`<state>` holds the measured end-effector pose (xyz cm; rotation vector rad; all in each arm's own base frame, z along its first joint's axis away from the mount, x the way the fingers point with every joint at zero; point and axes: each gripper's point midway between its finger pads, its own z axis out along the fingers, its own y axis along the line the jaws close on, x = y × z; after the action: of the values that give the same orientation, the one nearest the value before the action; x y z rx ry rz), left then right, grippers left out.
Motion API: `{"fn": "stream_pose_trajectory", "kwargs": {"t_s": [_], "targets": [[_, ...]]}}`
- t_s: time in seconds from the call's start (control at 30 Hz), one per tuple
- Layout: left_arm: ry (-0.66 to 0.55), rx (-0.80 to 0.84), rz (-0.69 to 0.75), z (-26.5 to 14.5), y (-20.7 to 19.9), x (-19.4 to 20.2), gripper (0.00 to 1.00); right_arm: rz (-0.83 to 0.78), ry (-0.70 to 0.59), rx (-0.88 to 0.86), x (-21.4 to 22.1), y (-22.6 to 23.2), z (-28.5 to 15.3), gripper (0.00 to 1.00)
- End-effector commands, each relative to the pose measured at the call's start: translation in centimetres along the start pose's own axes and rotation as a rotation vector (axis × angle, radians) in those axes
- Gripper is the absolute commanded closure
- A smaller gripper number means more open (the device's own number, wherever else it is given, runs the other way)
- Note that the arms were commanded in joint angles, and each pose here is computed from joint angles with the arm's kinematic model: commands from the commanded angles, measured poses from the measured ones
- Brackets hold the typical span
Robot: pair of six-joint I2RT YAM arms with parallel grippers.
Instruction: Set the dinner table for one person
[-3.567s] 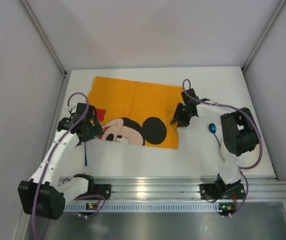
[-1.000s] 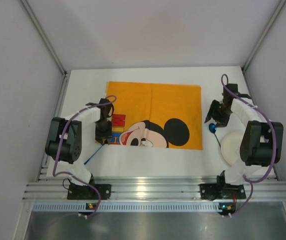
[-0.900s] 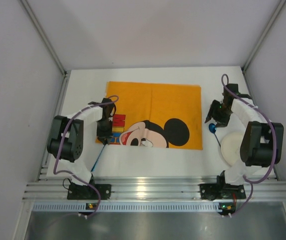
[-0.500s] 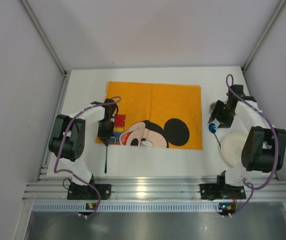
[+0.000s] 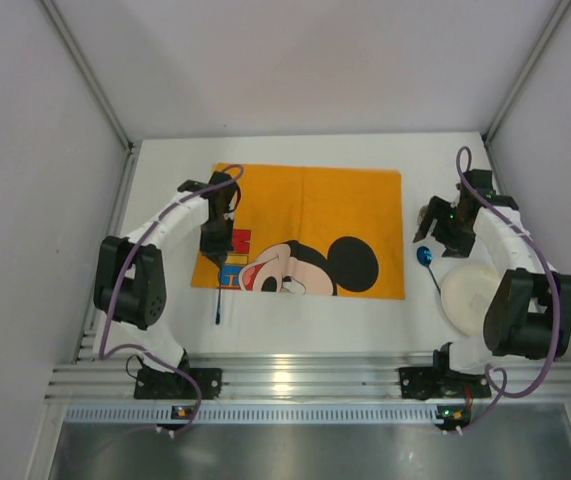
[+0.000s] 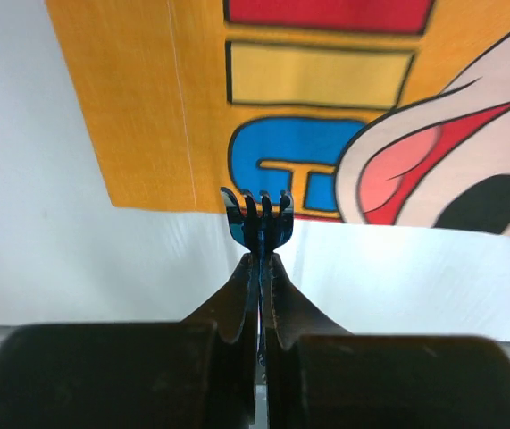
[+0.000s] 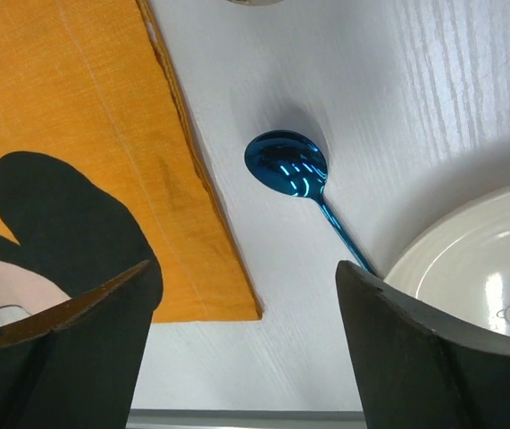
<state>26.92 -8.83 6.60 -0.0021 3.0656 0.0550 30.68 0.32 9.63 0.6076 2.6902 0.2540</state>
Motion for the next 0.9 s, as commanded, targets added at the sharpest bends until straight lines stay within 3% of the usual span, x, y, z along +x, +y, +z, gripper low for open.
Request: {"fn": "stream_pose_trajectory", "kwargs": {"t_s": [0.0, 0.07, 0.3, 0.47, 0.7, 0.73, 0.83, 0.87], "targets": [[-0.072, 0.022, -0.009, -3.4, -0.4, -2.0, 1.0, 0.001, -0.036, -0.009, -0.1, -0.2, -1.9, 0.16], [-0.104, -0.01, -0.008, -3.5, -0.2, -3.4, 1.0, -0.002, -0.035, -0.007, 0.1, -0.2, -2.2, 0.01], [-0.277, -0.068, 0.002, -2.5, -0.9, -12.3, 1.0, -0.015, -0.066, 0.011, 1.0, -0.8, -4.2, 0.0], [-0.311, -0.101, -0.019, 0.5, -0.6, -17.4, 1.0, -0.019, -0.023, -0.005, 3.2, -0.6, -4.2, 0.0], [-0.373, -0.096, -0.091, 2.7, 0.4, -20.9, 1.0, -0.041, 0.0, 0.053, 3.9, -1.8, -3.3, 0.0], [-0.375, -0.08, -0.092, 2.8, 0.3, -21.1, 0.82, -0.041, -0.001, 0.056, 3.8, -1.8, -3.2, 0.0], [-0.386, -0.06, -0.101, 2.5, 0.0, -21.3, 0.46, -0.045, -0.004, 0.052, 3.0, -1.3, -2.3, 0.02], [-0.378, -0.057, -0.102, 2.7, 0.0, -21.0, 0.41, -0.046, -0.001, 0.053, 2.8, -1.2, -2.0, 0.04]]}}
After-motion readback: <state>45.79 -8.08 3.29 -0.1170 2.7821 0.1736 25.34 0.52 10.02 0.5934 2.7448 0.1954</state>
